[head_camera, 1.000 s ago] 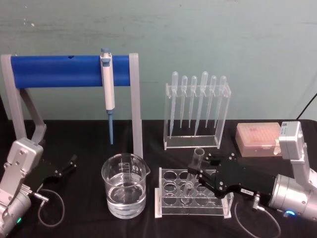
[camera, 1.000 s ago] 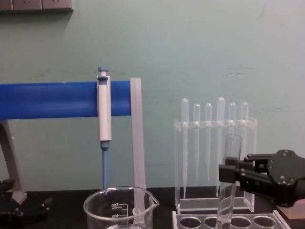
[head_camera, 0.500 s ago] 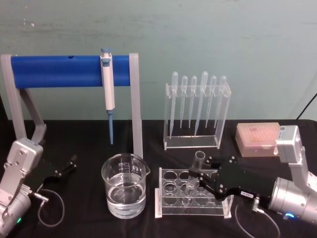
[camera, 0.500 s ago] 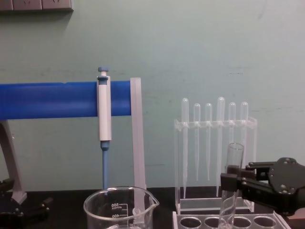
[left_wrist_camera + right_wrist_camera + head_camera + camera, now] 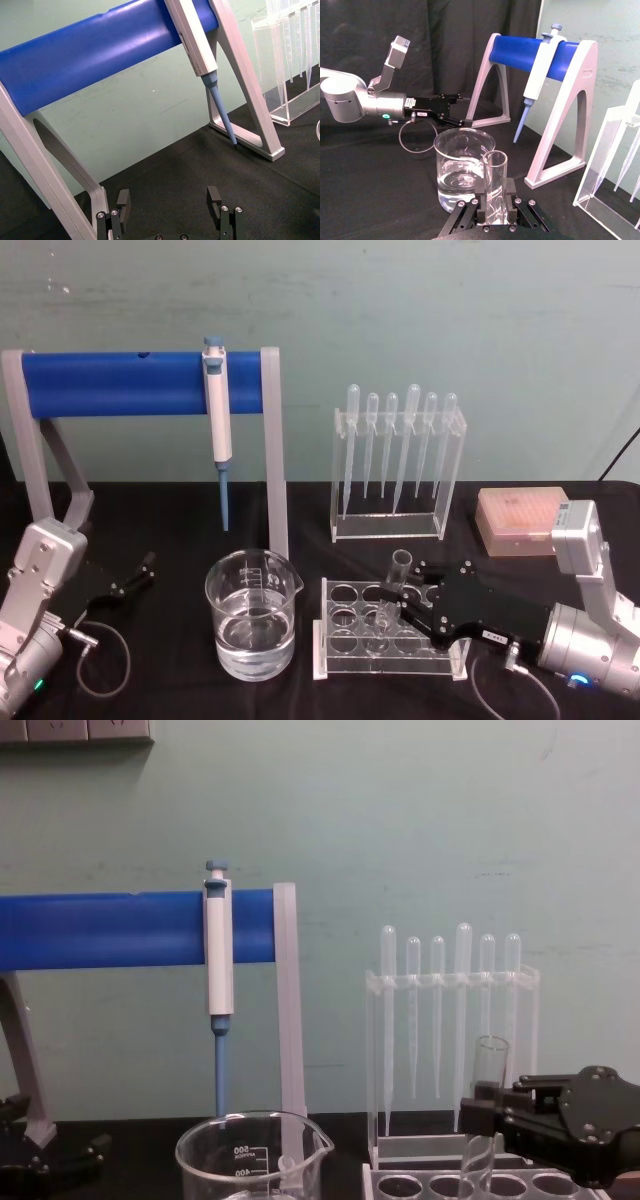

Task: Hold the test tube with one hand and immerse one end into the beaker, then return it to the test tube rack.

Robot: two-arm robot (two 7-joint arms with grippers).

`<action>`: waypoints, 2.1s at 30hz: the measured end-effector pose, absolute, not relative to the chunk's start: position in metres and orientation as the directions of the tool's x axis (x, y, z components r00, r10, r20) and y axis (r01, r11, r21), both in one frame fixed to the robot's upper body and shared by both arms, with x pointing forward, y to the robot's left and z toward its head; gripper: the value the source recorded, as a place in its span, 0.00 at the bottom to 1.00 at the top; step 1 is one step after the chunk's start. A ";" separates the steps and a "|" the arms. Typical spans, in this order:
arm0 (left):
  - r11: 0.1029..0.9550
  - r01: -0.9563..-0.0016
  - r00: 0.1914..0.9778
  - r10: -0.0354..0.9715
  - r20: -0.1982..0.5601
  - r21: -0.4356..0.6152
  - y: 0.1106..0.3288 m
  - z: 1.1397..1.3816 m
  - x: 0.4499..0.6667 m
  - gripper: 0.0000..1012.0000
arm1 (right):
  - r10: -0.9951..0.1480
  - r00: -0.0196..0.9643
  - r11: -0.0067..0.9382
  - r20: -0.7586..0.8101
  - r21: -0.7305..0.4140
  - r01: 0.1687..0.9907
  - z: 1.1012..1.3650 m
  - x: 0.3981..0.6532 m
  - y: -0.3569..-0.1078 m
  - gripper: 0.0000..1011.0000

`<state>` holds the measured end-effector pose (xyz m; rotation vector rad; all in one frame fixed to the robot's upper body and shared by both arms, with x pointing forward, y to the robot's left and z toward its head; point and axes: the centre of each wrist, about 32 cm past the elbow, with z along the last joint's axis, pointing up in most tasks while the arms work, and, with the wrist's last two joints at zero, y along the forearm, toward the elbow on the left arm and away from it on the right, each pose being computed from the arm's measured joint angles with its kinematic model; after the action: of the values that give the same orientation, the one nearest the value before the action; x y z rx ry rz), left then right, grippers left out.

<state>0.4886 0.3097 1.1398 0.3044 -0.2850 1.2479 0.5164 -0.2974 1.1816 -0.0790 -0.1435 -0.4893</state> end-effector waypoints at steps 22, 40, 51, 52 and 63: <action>0.287 -0.955 0.292 0.880 0.374 0.070 0.310 1.140 0.489 0.99 | -0.463 0.873 0.879 0.155 -0.043 0.474 1.182 0.516 -0.298 0.47; 0.287 -0.955 0.292 0.880 0.374 0.070 0.310 1.140 0.489 0.99 | -0.463 0.873 0.880 0.155 -0.042 0.474 1.182 0.516 -0.298 0.98; 0.287 -0.955 0.292 0.880 0.374 0.070 0.310 1.140 0.489 0.99 | -0.463 0.866 0.882 0.190 -0.001 0.471 1.188 0.511 -0.295 0.99; 0.287 -0.955 0.292 0.880 0.374 0.070 0.310 1.140 0.489 0.99 | -0.463 0.866 0.882 0.190 -0.001 0.471 1.188 0.511 -0.295 0.99; 0.287 -0.955 0.292 0.880 0.374 0.070 0.310 1.140 0.489 0.99 | -0.488 0.839 0.871 0.239 0.077 0.485 1.204 0.501 -0.295 0.99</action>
<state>0.4886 0.3097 1.1398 0.3044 -0.2851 1.2479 0.5012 -0.2953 1.2038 0.0134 -0.2567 -0.5147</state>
